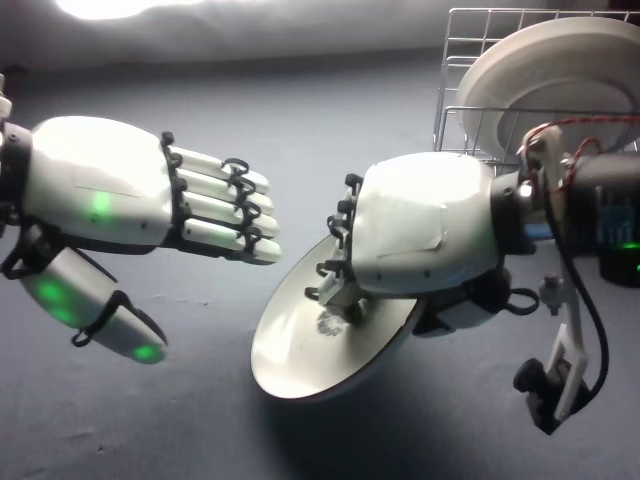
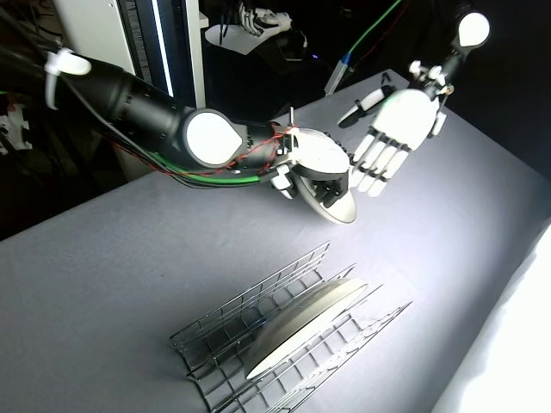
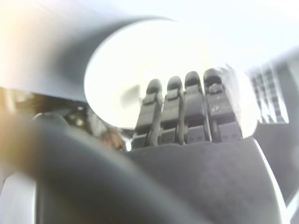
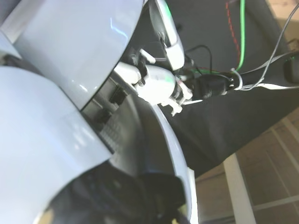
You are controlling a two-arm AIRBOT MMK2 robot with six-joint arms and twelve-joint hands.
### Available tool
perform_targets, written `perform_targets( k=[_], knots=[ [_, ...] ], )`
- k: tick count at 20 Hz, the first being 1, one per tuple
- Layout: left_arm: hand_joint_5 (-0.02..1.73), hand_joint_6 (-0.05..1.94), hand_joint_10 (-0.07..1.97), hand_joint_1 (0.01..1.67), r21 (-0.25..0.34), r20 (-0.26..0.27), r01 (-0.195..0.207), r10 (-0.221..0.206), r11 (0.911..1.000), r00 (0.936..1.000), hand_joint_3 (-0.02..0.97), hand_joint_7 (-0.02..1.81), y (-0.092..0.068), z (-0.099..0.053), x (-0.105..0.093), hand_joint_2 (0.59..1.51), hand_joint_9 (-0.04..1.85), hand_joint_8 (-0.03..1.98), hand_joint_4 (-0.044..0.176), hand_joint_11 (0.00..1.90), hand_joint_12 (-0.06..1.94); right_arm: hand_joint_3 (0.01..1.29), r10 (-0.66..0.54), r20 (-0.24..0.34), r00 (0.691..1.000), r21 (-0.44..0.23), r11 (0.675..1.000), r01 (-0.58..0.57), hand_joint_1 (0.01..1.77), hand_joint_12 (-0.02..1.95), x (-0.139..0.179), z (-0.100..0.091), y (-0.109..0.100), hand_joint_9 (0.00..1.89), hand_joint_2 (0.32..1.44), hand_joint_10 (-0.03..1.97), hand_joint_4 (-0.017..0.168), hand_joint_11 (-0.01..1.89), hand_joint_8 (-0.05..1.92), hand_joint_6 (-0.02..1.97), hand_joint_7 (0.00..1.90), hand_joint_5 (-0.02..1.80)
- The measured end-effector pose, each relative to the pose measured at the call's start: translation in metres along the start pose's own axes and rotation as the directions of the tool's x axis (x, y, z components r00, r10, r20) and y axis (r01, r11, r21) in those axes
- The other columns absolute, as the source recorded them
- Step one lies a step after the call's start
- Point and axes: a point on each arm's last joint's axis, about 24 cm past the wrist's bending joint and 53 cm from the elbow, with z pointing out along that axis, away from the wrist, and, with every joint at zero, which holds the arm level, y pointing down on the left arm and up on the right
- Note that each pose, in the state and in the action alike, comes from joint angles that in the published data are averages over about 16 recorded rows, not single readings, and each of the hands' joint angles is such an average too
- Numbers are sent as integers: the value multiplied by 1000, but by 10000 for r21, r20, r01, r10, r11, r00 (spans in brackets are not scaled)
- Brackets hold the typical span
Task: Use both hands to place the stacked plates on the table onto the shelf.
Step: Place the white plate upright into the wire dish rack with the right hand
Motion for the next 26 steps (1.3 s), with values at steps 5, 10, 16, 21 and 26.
perform_targets(
  k=[5, 10, 16, 21, 26],
  knots=[
    [80, 15, 9, 14, -38, 443, -251, 252, 9997, 9987, 12, 62, 0, -19, -18, 1148, 39, 1, 5, 20, 8, 14, 702, 738, 9948, 8, 9975, -705, 1302, 1167, -29, -16, 4, 1001, 938, 994, -6, 837, 665, 796, 1019, 895],
    [85, 15, 9, 13, -229, 486, -461, 472, 9987, 9977, 12, 66, 6, -34, -21, 1148, 46, 1, 7, 22, 8, 14, 1741, 1607, 9715, -142, 9846, -1741, 1339, 1166, -59, -30, 6, 999, 945, 989, -3, 830, 733, 879, 1066, 957],
    [82, 13, 9, 13, -445, 322, -675, 690, 9967, 9971, 12, 63, 14, -47, -17, 1148, 46, 1, 7, 19, 8, 14, 3462, 2740, 8972, -446, 9365, -3478, 1364, 1159, -94, -45, 2, 1001, 952, 990, -2, 830, 759, 937, 1091, 982],
    [80, 13, 9, 13, -521, 128, -805, 813, 9954, 9966, 12, 59, 18, -54, -11, 1148, 44, 0, 7, 20, 8, 14, 4792, 3484, 8056, -513, 8679, -4940, 1375, 1154, -118, -55, -11, 1004, 954, 980, -3, 836, 752, 954, 1104, 985],
    [76, 13, 9, 13, -463, 6, -894, 895, 9949, 9960, 12, 55, 17, -59, -8, 1147, 39, 0, 7, 22, 7, 14, 5961, 3918, 7008, -391, 7718, -6347, 1379, 1158, -131, -60, -29, 998, 954, 980, -3, 837, 762, 962, 1102, 982]
  ],
)
